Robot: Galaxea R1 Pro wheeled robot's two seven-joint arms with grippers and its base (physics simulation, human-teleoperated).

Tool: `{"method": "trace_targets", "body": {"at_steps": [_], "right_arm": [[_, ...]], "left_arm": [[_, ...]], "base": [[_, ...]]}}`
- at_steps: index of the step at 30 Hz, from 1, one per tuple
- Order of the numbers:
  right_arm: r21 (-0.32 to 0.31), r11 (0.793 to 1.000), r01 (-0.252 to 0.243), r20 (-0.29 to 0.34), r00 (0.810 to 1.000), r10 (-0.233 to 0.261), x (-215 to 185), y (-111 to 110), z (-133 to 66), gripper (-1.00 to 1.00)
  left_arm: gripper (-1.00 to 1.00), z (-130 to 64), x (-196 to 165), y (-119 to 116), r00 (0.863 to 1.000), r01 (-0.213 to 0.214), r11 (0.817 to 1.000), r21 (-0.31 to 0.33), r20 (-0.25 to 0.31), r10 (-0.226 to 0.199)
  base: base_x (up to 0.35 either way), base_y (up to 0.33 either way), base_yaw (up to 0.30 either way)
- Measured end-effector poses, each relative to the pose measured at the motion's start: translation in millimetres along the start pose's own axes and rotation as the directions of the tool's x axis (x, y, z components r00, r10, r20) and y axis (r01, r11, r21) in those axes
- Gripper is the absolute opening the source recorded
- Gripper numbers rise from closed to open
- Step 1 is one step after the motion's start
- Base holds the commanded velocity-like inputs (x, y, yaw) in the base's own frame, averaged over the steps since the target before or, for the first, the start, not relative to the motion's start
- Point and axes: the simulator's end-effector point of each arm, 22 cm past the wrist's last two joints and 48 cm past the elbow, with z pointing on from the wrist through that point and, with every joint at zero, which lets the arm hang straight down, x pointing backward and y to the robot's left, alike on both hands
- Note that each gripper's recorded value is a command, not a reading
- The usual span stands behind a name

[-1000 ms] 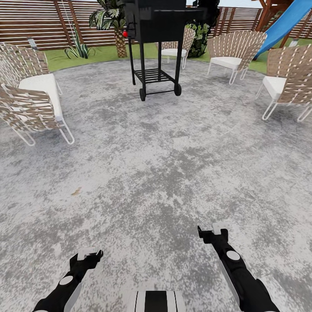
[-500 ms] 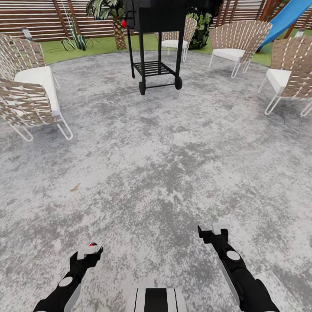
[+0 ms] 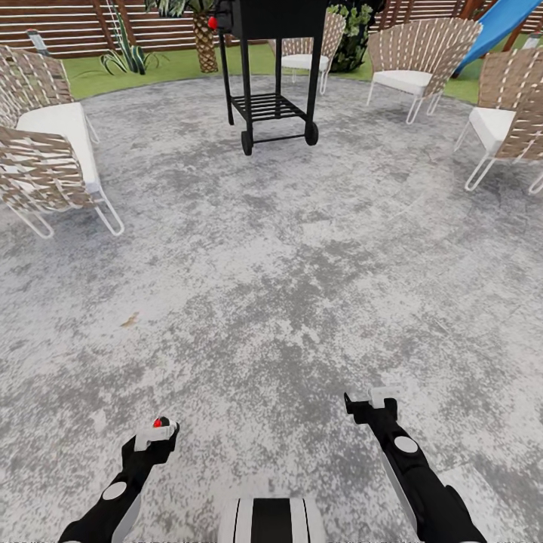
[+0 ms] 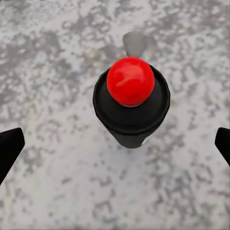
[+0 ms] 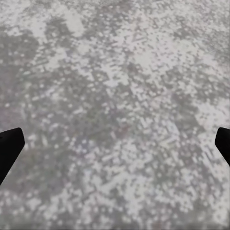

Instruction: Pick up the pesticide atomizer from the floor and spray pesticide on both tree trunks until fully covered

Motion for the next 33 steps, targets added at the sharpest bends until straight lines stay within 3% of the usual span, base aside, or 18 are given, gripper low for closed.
{"method": "trace_targets", "body": {"at_steps": [33], "right_arm": [[-0.002,1.000,0.000,-0.024,1.000,0.000,14.2,1.3,4.5,1.00]], "left_arm": [[1.00,3.0,12.9,-1.5,1.000,-0.003,1.000,0.001,-0.020,0.003]], "base": [[0.026,0.000,0.000]]}}
